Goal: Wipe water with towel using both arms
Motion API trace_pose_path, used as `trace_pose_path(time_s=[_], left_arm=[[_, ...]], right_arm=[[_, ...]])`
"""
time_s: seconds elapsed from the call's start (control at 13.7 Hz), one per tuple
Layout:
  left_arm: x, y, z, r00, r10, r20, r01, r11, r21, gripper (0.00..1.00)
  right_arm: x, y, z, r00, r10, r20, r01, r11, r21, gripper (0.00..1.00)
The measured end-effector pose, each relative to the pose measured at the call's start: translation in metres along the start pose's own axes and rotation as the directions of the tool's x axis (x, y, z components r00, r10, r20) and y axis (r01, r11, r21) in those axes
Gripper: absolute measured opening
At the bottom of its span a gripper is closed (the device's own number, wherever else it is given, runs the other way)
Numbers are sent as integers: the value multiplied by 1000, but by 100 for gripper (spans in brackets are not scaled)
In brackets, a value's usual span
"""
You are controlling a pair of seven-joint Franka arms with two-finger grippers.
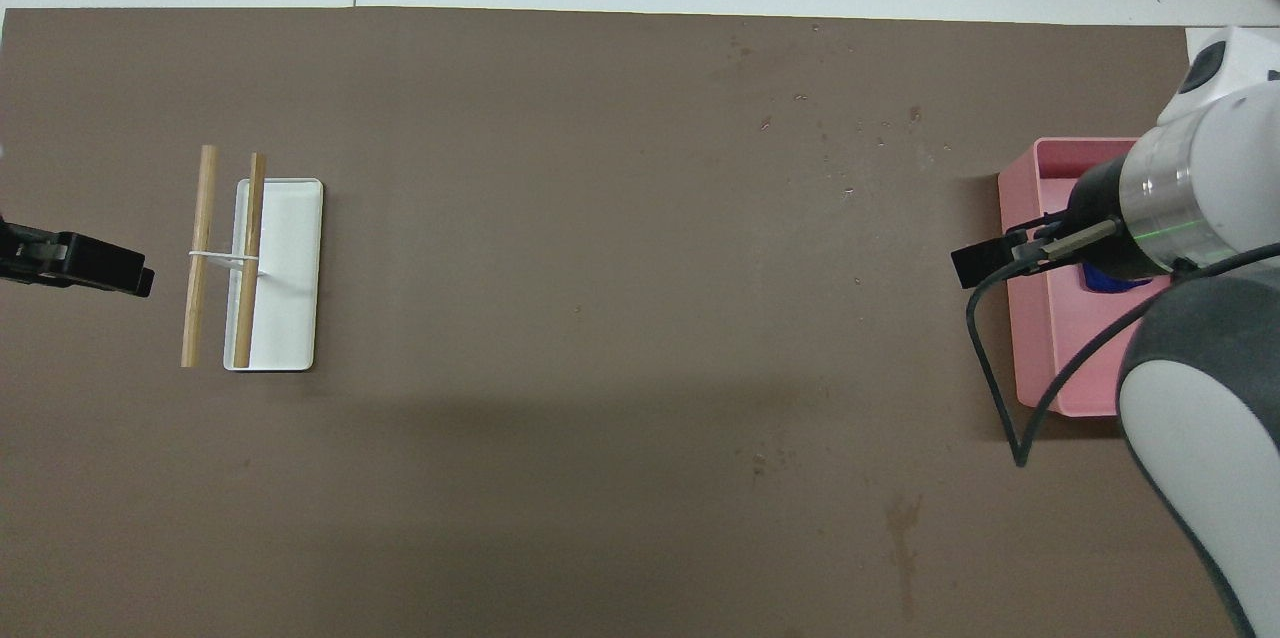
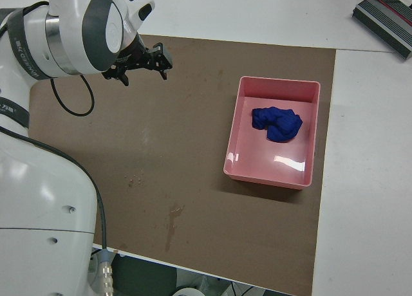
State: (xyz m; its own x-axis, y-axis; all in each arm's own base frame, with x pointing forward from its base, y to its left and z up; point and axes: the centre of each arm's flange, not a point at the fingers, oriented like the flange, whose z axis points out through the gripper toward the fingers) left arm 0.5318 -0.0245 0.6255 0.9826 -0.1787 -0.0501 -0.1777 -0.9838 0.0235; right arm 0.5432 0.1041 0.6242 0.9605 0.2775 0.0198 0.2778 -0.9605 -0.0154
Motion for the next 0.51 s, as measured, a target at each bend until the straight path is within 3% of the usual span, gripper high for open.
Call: trace_pose_path(time_s=[0.15, 0.51], left_arm=[[0, 0, 0, 1000, 0, 0, 0, 1000, 0, 100], [0, 0, 0, 1000, 0, 0, 0, 1000, 0, 100]], right_arm=[[-6, 0, 5, 999, 0, 51, -1, 1000, 5, 100], [-8, 2, 10, 997, 4, 74, -5, 1000, 5, 100]])
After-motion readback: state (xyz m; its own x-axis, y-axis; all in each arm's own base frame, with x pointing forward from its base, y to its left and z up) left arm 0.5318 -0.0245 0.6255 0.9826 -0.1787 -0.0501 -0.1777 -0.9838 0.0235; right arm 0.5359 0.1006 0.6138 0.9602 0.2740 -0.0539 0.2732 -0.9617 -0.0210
